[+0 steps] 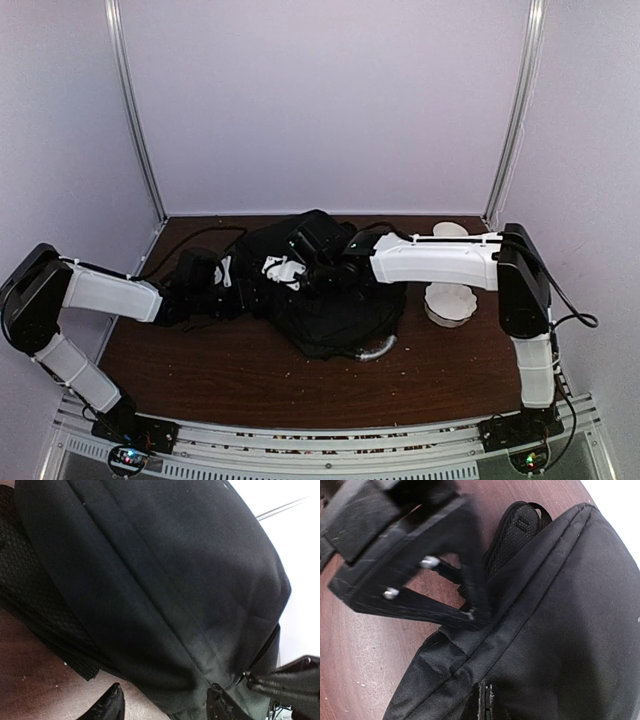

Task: Pack the student bag
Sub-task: Grab the upper front pocket of the student bag, then hold the student bag at the center of the board.

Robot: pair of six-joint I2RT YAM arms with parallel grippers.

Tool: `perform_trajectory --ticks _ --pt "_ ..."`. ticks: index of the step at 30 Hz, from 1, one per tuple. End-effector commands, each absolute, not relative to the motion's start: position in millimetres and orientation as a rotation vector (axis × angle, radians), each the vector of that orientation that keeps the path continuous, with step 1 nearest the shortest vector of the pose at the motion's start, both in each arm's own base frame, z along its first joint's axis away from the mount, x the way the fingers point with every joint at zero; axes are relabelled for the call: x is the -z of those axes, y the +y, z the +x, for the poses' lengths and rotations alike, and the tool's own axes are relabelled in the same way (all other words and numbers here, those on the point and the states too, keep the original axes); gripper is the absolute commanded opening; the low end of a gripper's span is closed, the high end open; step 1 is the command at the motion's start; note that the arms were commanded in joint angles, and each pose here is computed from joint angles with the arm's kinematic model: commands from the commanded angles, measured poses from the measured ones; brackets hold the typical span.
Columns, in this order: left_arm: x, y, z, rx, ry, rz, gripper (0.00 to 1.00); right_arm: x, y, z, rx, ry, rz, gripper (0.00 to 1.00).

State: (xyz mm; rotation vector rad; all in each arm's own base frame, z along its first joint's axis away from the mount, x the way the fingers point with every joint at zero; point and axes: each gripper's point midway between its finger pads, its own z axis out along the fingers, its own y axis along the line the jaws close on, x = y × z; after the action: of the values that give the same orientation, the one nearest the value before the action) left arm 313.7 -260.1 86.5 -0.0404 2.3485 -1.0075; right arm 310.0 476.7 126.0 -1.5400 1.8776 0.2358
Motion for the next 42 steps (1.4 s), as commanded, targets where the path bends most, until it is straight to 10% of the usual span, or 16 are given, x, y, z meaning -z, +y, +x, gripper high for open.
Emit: perform_trajectory --ticks 1,7,27,35,42 --pt "-91 -260 322 1.015 2.315 -0.049 0.58 -155 457 351 -0.473 2.034 -1.256 0.0" --pt "-93 -261 324 1.025 2.308 -0.057 0.62 -153 449 372 -0.886 2.167 -0.986 0.0" --pt "-111 -309 375 1.362 2.111 -0.213 0.63 -181 450 362 -1.017 2.107 -0.936 0.0" --pt "-99 -323 382 1.484 2.114 -0.279 0.46 -180 450 364 -1.009 2.108 -0.933 0.0" --pt "-100 -323 381 1.519 2.076 -0.285 0.0 -182 440 374 -1.0 2.118 -0.89 0.0"
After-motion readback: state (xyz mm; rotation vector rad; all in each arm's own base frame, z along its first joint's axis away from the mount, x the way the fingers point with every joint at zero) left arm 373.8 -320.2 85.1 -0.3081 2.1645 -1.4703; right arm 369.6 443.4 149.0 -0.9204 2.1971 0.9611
